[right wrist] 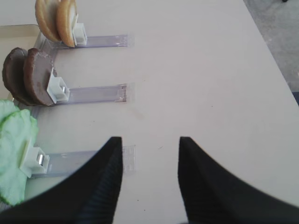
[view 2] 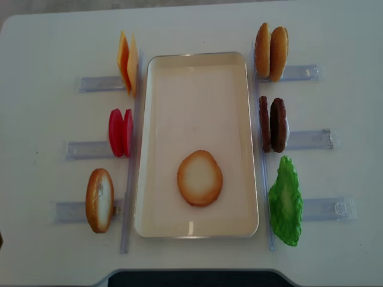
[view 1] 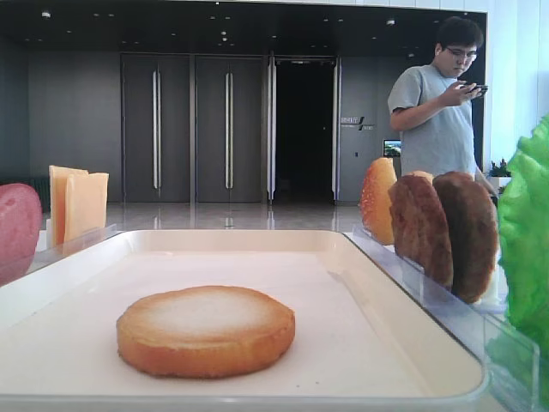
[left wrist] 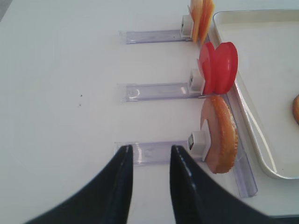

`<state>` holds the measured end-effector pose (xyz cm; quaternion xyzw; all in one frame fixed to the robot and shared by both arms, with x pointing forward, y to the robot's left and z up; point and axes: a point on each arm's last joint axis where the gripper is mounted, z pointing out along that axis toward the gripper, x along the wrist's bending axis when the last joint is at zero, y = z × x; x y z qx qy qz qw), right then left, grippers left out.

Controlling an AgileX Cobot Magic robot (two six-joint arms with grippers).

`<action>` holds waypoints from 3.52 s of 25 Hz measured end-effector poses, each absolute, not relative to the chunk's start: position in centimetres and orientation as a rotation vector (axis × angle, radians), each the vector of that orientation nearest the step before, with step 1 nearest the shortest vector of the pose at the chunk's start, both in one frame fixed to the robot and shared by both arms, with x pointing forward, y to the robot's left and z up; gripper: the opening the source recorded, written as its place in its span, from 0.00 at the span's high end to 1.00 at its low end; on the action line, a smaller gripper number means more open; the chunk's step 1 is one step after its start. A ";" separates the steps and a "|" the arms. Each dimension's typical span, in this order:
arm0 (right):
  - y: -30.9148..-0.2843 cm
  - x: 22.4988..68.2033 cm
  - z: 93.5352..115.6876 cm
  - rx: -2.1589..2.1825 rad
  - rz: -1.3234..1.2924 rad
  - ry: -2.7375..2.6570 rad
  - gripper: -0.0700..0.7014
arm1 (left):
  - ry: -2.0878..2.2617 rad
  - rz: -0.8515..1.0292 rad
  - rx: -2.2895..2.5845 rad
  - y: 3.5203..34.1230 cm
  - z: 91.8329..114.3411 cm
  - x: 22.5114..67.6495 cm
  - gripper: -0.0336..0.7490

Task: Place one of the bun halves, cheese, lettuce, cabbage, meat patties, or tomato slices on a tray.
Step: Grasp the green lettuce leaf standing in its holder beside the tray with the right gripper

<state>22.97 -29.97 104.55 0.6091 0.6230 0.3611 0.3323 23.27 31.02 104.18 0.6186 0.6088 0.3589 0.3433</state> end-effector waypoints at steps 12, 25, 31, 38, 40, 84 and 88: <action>-30.0 23.0 104.5 1.591 0.943 1.628 0.51 | 1.584 0.942 1.609 31.1 104.2 23.3 0.69; -29.8 24.0 105.0 1.687 0.854 1.728 0.51 | 1.584 0.942 1.609 31.1 104.2 23.3 0.69; -29.2 27.6 106.1 1.847 0.715 1.889 0.47 | 1.585 0.947 1.610 31.1 104.2 23.3 0.69; -28.5 32.0 106.7 1.997 0.600 2.018 0.37 | 1.588 0.958 1.611 31.2 104.2 23.3 0.69; -28.4 33.2 107.2 2.018 0.583 2.035 0.37 | 1.588 0.958 1.611 31.2 104.2 23.3 0.69; -17.9 39.2 106.5 1.967 0.472 2.469 0.37 | 1.588 0.958 1.611 31.2 104.2 23.3 0.75; -17.5 39.8 105.9 1.975 0.452 2.469 0.37 | 1.588 0.958 1.611 31.2 104.2 23.3 0.75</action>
